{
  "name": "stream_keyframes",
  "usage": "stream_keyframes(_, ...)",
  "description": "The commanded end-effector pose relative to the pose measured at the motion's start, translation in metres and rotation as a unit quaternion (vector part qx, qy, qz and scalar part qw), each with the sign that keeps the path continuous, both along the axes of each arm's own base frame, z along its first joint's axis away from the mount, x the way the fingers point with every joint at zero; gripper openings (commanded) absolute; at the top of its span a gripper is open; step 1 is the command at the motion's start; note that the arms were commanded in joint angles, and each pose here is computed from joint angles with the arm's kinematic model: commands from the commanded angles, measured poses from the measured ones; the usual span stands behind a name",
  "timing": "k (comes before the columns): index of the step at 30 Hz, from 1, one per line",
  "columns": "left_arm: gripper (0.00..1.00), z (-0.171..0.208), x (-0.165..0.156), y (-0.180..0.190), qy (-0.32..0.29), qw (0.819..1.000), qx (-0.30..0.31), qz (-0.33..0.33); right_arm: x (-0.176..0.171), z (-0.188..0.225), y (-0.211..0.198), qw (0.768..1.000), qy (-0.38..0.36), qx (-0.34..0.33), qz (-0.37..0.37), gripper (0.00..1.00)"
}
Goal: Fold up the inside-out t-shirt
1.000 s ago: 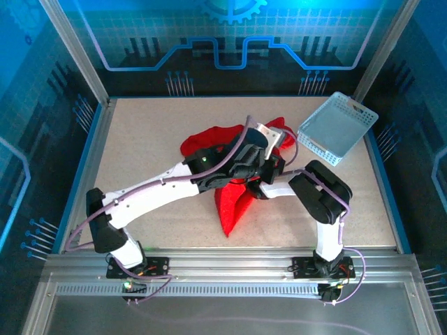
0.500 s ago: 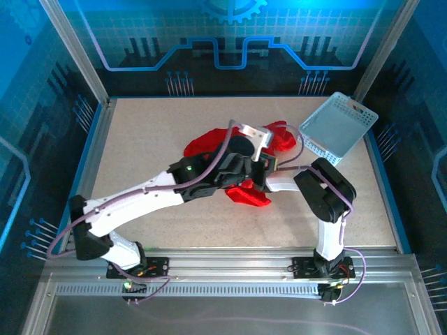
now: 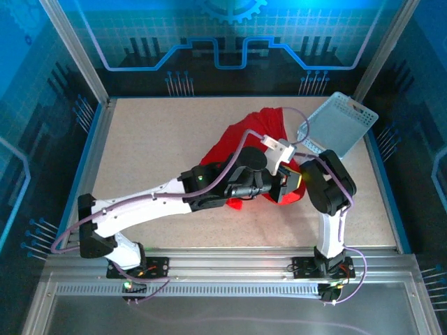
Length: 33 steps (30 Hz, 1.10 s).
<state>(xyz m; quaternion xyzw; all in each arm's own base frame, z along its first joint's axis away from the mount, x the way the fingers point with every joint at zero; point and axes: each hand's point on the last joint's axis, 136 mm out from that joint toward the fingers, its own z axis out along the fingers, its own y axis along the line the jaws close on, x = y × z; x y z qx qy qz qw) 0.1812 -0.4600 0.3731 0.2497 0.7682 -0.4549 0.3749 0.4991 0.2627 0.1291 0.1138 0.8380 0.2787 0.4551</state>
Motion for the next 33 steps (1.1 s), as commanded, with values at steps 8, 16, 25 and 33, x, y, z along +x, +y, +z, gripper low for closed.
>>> stream_keyframes(8, 0.00, 0.016, -0.032, -0.053, 0.040, 0.992, -0.050, -0.111, -0.018, -0.058, 0.021, 0.994, 0.085, -0.028, 0.068, 0.67)
stream_keyframes(16, 0.00, 0.033, -0.056, -0.091, 0.078, 0.975, -0.086, -0.188, -0.003, -0.065, 0.050, 0.985, 0.126, -0.051, 0.111, 0.70)
stream_keyframes(25, 0.00, 0.037, -0.050, -0.090, 0.056, 0.979, -0.081, -0.177, 0.002, -0.095, 0.048, 0.961, 0.195, -0.168, 0.106, 0.72)
stream_keyframes(33, 0.00, 0.033, -0.057, -0.111, 0.086, 0.970, -0.087, -0.210, -0.001, -0.111, 0.080, 0.944, 0.225, -0.186, 0.154, 0.79)
